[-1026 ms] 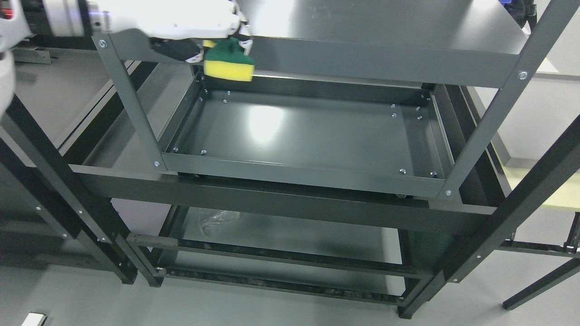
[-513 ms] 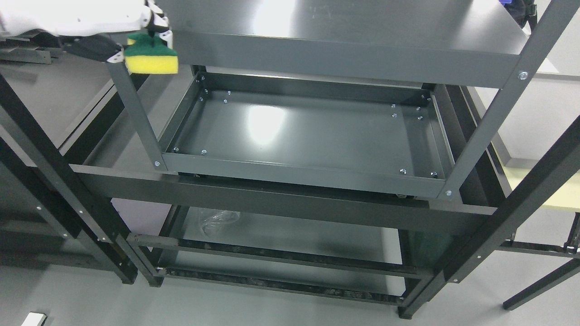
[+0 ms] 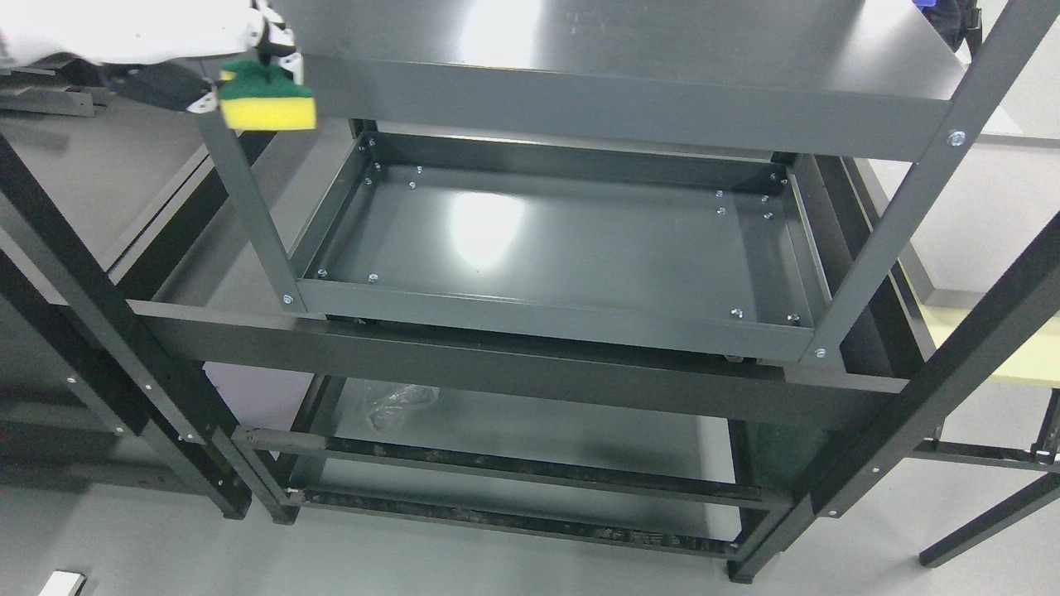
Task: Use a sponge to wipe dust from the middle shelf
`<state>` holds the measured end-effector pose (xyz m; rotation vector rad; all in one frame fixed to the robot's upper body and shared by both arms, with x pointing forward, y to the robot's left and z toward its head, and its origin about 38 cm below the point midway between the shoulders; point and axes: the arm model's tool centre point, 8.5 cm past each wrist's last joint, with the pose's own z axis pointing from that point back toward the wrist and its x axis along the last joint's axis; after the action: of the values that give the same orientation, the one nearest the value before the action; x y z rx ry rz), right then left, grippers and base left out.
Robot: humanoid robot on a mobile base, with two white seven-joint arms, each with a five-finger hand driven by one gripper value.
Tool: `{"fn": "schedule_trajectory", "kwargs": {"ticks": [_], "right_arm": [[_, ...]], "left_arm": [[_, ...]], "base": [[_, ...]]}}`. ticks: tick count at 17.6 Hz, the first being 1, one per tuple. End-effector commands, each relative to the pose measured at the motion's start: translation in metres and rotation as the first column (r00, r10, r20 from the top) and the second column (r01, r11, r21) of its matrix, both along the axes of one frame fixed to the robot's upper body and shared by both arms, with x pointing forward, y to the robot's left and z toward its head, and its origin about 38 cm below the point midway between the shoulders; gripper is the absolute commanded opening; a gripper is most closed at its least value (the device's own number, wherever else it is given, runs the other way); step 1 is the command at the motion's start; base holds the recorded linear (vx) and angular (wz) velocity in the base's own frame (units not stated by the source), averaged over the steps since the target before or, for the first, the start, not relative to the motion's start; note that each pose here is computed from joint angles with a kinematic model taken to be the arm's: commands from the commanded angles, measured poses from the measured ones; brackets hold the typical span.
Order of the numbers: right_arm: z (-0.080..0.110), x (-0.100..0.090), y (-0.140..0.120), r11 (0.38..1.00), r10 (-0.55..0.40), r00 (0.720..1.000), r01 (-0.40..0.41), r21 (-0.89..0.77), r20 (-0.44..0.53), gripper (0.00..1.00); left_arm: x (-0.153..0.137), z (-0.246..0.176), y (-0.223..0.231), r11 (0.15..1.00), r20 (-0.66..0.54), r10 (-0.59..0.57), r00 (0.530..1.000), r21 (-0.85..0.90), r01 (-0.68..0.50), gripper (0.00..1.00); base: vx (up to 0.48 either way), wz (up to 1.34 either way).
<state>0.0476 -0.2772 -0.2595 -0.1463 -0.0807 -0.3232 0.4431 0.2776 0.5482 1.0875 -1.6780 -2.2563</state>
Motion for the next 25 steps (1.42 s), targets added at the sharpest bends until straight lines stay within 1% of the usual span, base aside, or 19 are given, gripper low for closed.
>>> {"fn": "schedule_trajectory", "kwargs": {"ticks": [1, 4, 6, 7, 9, 11, 15, 17, 20, 22, 25], "right_arm": [[0.001, -0.001, -0.01, 1.0, -0.005, 0.999, 0.005, 0.002, -0.05, 1.0], [0.001, -0.001, -0.01, 1.0, -0.005, 0.999, 0.005, 0.003, -0.051, 1.0], [0.001, -0.002, -0.01, 1.0, -0.005, 0.999, 0.005, 0.002, -0.052, 1.0], [0.001, -0.001, -0.01, 1.0, -0.005, 0.999, 0.005, 0.003, -0.052, 1.0], [0.001, -0.001, -0.01, 1.0, -0.005, 0.999, 0.005, 0.002, -0.05, 1.0], [0.001, -0.002, -0.01, 1.0, -0.005, 0.999, 0.005, 0.002, -0.052, 1.0], [0.001, -0.001, -0.01, 1.0, -0.005, 0.999, 0.005, 0.002, -0.05, 1.0], [0.001, -0.001, -0.01, 1.0, -0.005, 0.999, 0.005, 0.002, -0.05, 1.0], [0.001, -0.002, -0.01, 1.0, -0.005, 0.999, 0.005, 0.002, -0.052, 1.0], [0.001, -0.002, -0.01, 1.0, -0.005, 0.999, 0.005, 0.003, -0.053, 1.0], [0.001, -0.002, -0.01, 1.0, -0.005, 0.999, 0.005, 0.002, -0.052, 1.0]], "left_arm": [[0.032, 0.01, -0.117, 0.983, -0.03, -0.174, 0.984, -0.066, 0.172, 0.04], [0.036, 0.025, -0.167, 0.967, -0.054, -0.243, 0.968, -0.087, 0.238, 0.04], [0.042, 0.018, -0.202, 0.953, -0.108, -0.294, 0.95, -0.107, 0.283, 0.04], [0.046, 0.011, -0.213, 0.951, -0.138, -0.303, 0.943, -0.113, 0.289, 0.04], [0.056, 0.001, -0.212, 0.961, -0.179, -0.273, 0.945, -0.103, 0.258, 0.04], [0.063, -0.009, -0.221, 0.967, -0.211, -0.255, 0.944, -0.065, 0.246, 0.04], [0.061, -0.024, -0.247, 0.958, -0.209, -0.286, 0.935, -0.029, 0.287, 0.04], [0.054, -0.022, -0.261, 0.946, -0.197, -0.319, 0.927, -0.009, 0.324, 0.04], [0.054, -0.029, -0.283, 0.958, -0.238, -0.284, 0.929, -0.023, 0.287, 0.04], [0.055, -0.03, -0.294, 0.973, -0.246, -0.229, 0.942, -0.017, 0.232, 0.04], [0.06, -0.042, -0.305, 0.987, -0.278, -0.159, 0.947, -0.025, 0.158, 0.04]], "base": [[0.0, 0.0], [0.0, 0.0], [0.0, 0.0], [0.0, 0.0], [0.0, 0.0], [0.0, 0.0], [0.0, 0.0], [0.0, 0.0], [0.0, 0.0], [0.0, 0.0], [0.0, 0.0]]}}
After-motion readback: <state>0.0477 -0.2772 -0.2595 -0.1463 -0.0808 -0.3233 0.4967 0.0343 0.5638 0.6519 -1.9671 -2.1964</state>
